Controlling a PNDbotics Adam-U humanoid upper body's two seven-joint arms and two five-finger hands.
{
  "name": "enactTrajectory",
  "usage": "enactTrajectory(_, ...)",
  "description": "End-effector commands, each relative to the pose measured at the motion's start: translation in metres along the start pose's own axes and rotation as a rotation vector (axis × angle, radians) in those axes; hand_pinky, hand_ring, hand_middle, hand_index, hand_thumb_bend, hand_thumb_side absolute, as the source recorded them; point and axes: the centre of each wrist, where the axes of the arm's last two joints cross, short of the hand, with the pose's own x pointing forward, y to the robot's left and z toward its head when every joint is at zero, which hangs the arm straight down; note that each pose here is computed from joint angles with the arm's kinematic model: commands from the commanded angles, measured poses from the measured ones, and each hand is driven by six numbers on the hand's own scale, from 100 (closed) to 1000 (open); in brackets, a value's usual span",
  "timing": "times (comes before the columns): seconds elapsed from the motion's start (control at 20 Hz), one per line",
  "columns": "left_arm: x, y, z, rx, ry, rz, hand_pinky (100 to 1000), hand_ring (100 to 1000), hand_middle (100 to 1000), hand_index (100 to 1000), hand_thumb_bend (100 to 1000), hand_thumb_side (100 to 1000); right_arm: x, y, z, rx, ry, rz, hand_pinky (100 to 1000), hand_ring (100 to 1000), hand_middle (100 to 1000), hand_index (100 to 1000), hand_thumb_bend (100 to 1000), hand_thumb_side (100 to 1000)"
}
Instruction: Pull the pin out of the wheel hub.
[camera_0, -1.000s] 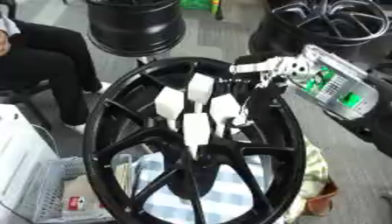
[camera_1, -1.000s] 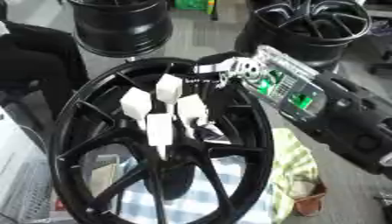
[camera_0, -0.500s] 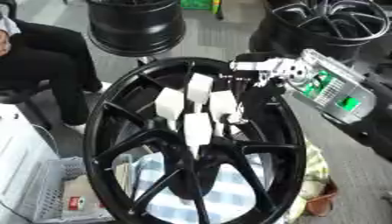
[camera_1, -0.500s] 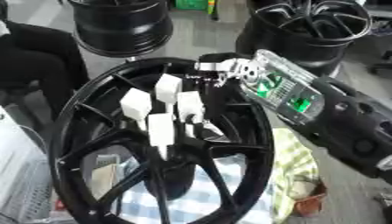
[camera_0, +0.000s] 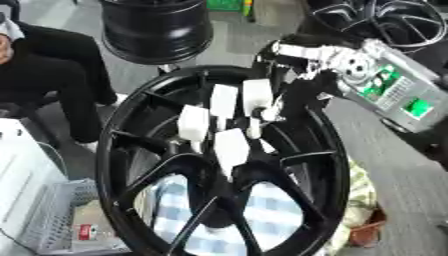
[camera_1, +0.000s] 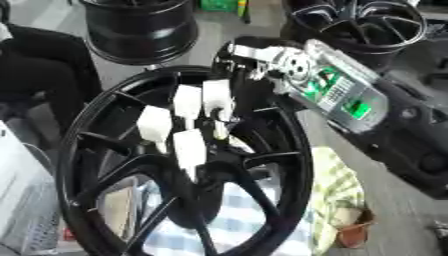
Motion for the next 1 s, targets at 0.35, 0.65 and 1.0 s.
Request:
enactTrajectory(0.35,0.006,0.005,-0.004,-0.003,-0.025,-0.026,784,756,655,810,100,585,-0.034,-0.082,0.068,-0.411,0.185,-0.060,756,536,339,402,234,100)
enactTrajectory(0.65,0.007,0.008,-0.004,0.006,-0.032,-0.041,784,755,655,810,100,582,-0.124,-0.125,0.103,-0.745,0.566,-0.111,744,540,375,440,252,100)
enactTrajectory(1.0,0.007,0.009,-0.003,0.009,-0.033,-0.049,784,754,654,810,100,578,-0.231,-0.143,0.142,-1.020,1.018,-0.123,742,548,400,465,267,100)
